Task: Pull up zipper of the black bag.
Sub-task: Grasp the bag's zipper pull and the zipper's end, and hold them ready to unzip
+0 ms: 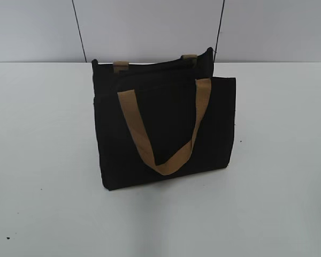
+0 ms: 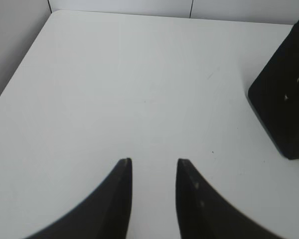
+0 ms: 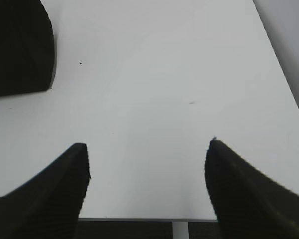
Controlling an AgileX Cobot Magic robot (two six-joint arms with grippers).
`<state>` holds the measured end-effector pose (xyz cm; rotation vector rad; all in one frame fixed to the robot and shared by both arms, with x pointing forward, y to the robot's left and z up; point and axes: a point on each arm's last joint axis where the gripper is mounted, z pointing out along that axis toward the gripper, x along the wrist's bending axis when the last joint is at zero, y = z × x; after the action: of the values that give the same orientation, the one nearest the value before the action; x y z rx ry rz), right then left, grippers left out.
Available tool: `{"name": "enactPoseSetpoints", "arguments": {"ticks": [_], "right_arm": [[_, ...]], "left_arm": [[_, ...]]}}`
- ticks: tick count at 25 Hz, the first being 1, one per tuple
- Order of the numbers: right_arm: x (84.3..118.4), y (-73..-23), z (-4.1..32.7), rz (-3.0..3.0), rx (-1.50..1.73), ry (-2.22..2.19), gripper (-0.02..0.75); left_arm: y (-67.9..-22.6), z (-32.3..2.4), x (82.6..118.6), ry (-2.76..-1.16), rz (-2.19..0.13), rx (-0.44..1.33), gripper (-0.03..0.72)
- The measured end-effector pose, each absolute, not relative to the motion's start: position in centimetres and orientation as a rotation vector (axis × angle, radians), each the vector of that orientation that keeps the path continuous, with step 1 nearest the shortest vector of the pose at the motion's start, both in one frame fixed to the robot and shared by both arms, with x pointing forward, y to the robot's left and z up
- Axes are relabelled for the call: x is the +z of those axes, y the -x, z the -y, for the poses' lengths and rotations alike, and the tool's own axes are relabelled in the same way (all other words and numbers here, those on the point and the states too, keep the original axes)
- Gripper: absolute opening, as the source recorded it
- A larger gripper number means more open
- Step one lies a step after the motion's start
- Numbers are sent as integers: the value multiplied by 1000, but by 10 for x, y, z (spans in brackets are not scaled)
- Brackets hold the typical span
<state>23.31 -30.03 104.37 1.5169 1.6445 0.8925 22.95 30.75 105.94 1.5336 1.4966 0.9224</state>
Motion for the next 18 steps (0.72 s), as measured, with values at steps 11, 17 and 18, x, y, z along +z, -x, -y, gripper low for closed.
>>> {"name": "enactPoseSetpoints", "arguments": {"ticks": [11,17,18], "right_arm": [[1044,-233,300,-1644,892,-1517,557],[1044,-233,300,-1644,892,-1517,557],[1044,-233,300,-1644,892,-1517,557]], "left_arm": [[-272,-301,1098,-1359,-1298,1042,406],[-331,-291,1079,-1262,-1217,1041,412],[-341,-290,1072,-1265,-1217,1041,412]]}}
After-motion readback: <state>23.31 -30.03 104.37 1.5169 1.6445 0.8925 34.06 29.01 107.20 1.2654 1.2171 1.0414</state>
